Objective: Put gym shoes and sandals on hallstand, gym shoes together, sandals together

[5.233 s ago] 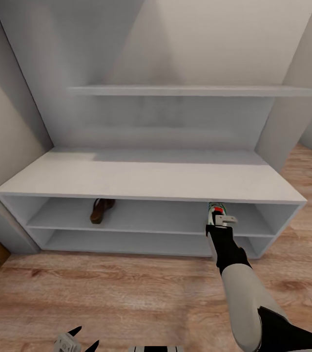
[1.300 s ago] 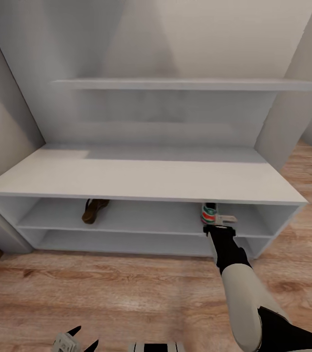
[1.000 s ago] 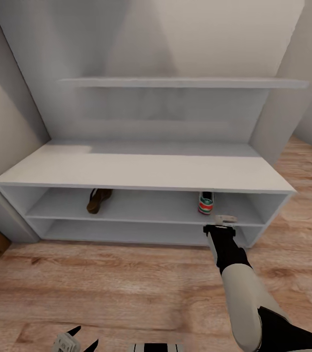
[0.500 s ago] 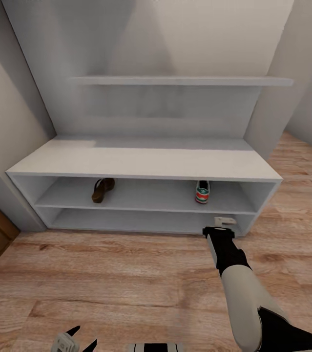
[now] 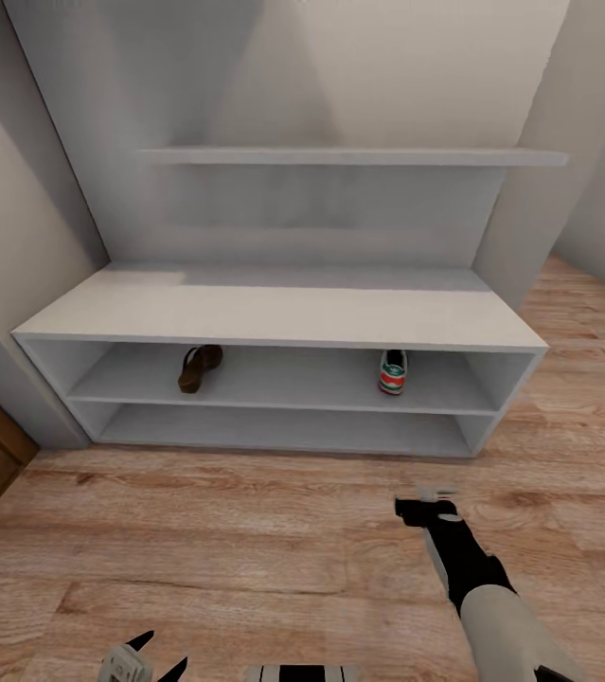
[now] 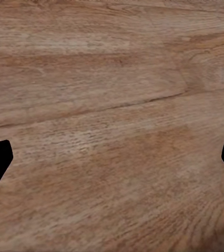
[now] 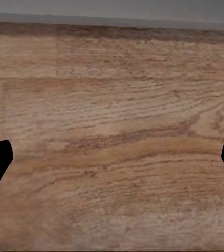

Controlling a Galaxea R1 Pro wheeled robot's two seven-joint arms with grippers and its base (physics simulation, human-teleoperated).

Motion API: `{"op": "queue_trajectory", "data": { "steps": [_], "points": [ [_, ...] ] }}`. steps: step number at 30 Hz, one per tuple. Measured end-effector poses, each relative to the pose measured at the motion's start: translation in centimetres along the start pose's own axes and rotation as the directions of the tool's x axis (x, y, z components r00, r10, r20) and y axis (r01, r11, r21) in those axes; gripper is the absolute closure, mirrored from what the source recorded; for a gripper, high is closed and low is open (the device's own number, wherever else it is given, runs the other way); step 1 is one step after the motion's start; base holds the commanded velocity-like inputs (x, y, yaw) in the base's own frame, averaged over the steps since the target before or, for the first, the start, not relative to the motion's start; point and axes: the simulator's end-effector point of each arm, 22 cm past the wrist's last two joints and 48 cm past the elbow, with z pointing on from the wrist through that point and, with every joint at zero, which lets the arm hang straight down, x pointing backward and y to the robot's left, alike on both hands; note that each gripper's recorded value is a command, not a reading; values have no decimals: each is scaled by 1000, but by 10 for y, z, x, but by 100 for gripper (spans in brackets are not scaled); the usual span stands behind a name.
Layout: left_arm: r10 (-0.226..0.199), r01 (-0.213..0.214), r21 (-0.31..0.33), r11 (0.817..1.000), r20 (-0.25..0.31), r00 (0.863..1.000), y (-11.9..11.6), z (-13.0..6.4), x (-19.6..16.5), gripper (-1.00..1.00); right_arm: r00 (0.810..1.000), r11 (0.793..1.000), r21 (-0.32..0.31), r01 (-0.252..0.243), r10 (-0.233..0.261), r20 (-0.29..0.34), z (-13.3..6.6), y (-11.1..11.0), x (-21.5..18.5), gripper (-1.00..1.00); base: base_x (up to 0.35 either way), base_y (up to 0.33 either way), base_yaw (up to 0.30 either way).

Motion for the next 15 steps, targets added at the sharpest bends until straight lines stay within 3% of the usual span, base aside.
{"op": "queue_trajectory", "data": {
  "steps": [7,11,15],
  "points": [
    [-3,3,-2,1000,-3,1000,0,0,1,-100,997,990,-139,27,-37,-70,1,-5,63,-100,0,0,0],
    [-1,1,-3,1000,-2,1000,1,0,1,-100,993,969,-246,34,-60,-100,-5,-2,103,-100,0,0,0],
    [0,0,-4,1000,-1,1000,2,-1,1,-100,992,958,-283,40,-73,-106,-10,-7,124,-100,0,0,0]
  ]
}}
